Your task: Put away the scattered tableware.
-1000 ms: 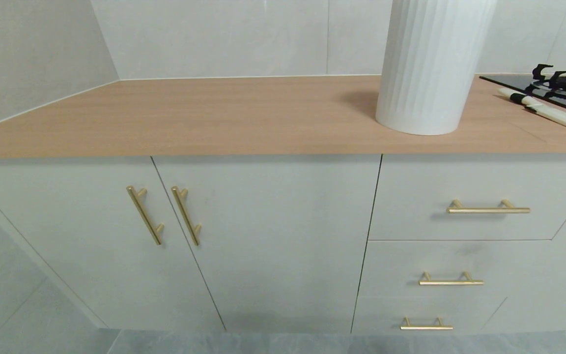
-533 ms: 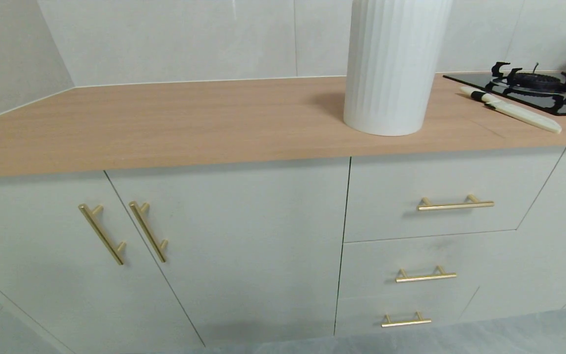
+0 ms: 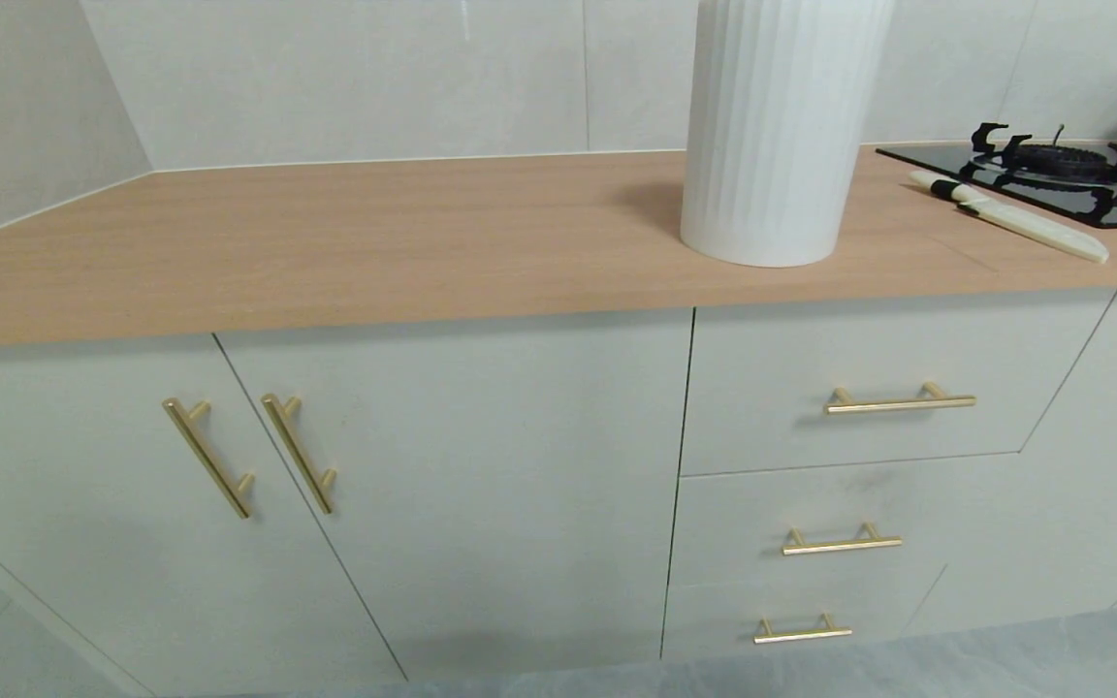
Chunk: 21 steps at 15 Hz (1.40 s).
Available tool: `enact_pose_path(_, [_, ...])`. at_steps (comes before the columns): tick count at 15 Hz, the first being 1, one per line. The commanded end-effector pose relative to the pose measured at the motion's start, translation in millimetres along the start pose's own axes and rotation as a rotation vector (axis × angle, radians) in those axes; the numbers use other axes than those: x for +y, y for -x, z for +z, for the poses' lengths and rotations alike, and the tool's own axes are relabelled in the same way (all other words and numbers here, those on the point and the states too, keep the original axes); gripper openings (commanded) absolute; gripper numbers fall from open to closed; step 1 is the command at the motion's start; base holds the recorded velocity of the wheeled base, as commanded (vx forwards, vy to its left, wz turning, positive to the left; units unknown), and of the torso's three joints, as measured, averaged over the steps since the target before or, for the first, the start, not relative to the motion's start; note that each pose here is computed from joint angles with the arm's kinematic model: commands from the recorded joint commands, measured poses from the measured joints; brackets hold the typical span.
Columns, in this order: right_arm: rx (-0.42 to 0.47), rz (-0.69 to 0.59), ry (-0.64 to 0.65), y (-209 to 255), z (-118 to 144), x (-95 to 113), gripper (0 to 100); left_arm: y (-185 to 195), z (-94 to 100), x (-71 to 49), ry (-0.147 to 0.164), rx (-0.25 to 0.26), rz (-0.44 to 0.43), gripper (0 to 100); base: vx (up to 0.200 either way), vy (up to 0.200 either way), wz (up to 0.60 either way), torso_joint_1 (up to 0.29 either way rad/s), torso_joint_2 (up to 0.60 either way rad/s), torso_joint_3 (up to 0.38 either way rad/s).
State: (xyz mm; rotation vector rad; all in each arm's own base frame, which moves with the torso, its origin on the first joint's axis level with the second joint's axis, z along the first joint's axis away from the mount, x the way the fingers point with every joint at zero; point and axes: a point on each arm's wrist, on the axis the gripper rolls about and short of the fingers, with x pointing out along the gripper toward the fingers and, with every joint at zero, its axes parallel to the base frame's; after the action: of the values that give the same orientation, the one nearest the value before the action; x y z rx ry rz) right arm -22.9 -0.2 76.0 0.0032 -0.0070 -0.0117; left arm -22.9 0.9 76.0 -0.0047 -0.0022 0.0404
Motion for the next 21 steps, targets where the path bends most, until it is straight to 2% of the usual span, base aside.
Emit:
enact_pose_path(1, [-0.001,-0.001,0.0,-0.1,0.2,0.0,100,-0.1,0.1,0.0,0.0,0.001,0.001,100,0.0,0.0,0.0,0.0,0.0,0.0])
enact_pose_path(13, [0.001,-0.001,0.0,-0.1,0.1,0.0,100,-0.1,0.1,0.0,0.001,0.001,0.001,100,0.0,-0.2,0.0,0.002,0.0,0.001])
enact_pose_path(21, [0.002,-0.001,0.002,-0.2,0.1,0.0,100,-0.1,0.1,0.0,0.001,0.001,0.001,100,0.0,0.0,0.0,0.0,0.0,0.0])
